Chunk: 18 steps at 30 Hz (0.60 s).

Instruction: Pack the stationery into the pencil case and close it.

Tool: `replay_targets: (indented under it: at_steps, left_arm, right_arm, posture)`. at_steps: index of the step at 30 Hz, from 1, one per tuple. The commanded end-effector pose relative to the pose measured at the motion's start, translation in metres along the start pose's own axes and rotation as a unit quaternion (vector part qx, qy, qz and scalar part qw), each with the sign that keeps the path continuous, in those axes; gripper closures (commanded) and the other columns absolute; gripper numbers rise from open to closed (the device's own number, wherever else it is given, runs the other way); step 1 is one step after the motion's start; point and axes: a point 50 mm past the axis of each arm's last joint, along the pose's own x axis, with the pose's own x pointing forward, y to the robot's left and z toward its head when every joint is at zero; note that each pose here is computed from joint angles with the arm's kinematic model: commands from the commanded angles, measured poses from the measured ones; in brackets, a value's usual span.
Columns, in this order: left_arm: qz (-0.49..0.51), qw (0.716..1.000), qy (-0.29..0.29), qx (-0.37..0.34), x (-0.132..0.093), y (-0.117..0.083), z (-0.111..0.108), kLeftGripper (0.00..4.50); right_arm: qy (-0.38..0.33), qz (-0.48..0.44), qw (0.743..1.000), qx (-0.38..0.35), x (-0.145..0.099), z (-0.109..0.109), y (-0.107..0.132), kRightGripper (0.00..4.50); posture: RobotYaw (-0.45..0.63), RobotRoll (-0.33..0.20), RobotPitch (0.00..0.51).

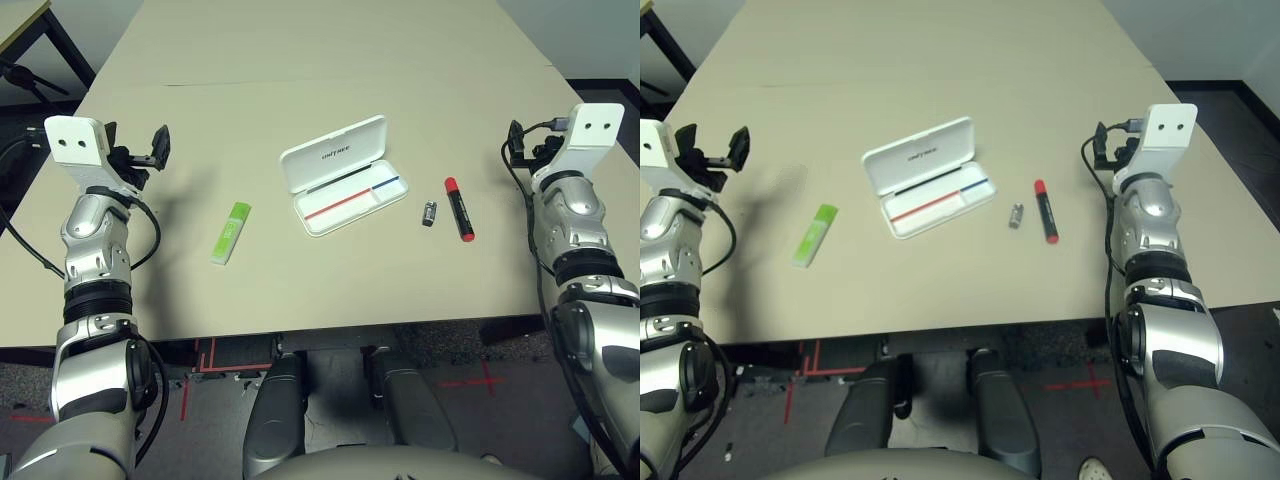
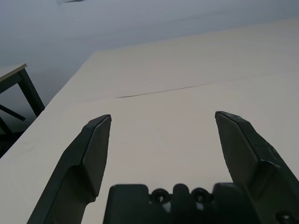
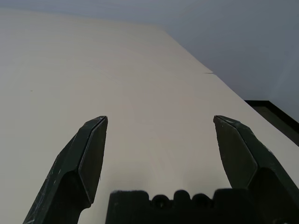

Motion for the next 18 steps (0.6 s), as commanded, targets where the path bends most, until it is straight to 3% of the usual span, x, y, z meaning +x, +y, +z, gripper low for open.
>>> replay_targets:
  at_steps: [1, 18]
  left_arm:
    - [0.003, 1.0, 0.008, 0.006, -0.0029, 0.0029, -0.0036, 0.03]
    - [-0.006, 1.0, 0.014, 0.001, -0.0036, -0.0005, -0.0083, 0.03]
  right_arm:
    - [0.001, -0.002, 1.0, 0.01, 0.0023, 0.0008, 0.0026, 0.0]
    - [0.002, 0.009, 1.0, 0.006, 0.0005, 0.0001, 0.0018, 0.0]
  posture:
    - [-0.01, 0.0, 0.158]
    - [-0.04, 0.0, 0.179]
